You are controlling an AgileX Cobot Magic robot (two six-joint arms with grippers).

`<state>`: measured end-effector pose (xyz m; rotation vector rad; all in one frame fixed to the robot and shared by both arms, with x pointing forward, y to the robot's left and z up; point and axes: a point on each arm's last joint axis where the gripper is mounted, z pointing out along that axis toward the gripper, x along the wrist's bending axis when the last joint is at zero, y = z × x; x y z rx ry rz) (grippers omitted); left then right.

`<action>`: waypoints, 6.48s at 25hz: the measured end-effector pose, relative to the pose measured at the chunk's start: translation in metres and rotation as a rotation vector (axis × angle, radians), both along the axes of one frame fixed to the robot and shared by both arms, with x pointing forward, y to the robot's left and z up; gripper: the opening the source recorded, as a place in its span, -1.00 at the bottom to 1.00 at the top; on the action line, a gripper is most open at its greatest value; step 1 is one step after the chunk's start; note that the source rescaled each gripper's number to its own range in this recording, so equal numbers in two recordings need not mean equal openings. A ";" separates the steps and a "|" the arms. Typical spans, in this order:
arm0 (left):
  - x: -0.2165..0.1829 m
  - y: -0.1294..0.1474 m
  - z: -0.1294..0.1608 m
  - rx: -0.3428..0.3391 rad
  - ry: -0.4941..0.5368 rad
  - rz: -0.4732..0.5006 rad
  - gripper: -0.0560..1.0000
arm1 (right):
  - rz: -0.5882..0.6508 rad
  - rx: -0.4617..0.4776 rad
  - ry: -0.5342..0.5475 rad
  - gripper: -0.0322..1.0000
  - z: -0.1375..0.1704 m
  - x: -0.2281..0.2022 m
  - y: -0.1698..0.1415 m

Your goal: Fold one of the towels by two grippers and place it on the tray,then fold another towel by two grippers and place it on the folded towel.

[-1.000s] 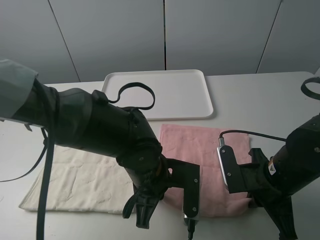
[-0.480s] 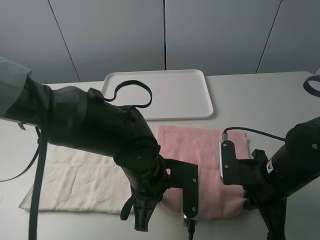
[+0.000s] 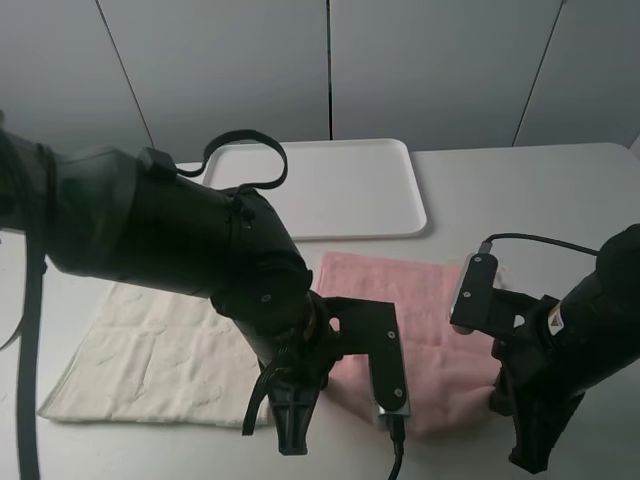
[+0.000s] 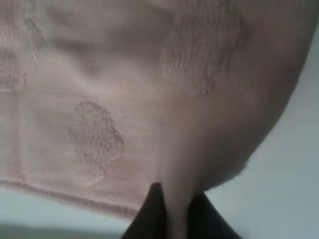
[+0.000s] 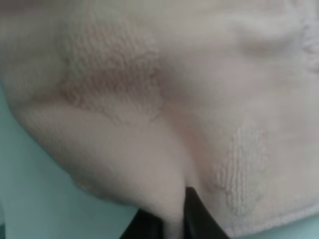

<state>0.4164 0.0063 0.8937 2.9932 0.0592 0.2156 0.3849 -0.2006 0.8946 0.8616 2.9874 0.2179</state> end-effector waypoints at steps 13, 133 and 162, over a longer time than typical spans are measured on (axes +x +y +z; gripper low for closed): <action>0.030 0.013 0.034 -0.206 -0.021 0.390 -0.89 | -0.389 0.055 -0.177 -0.92 0.042 0.001 -0.020; 0.159 0.008 -0.018 -0.127 0.208 1.111 1.00 | -0.985 -0.027 0.095 1.00 0.019 0.172 -0.051; 0.160 0.008 -0.018 -0.128 0.206 1.092 1.00 | -0.974 -0.049 0.184 1.00 -0.023 0.178 -0.064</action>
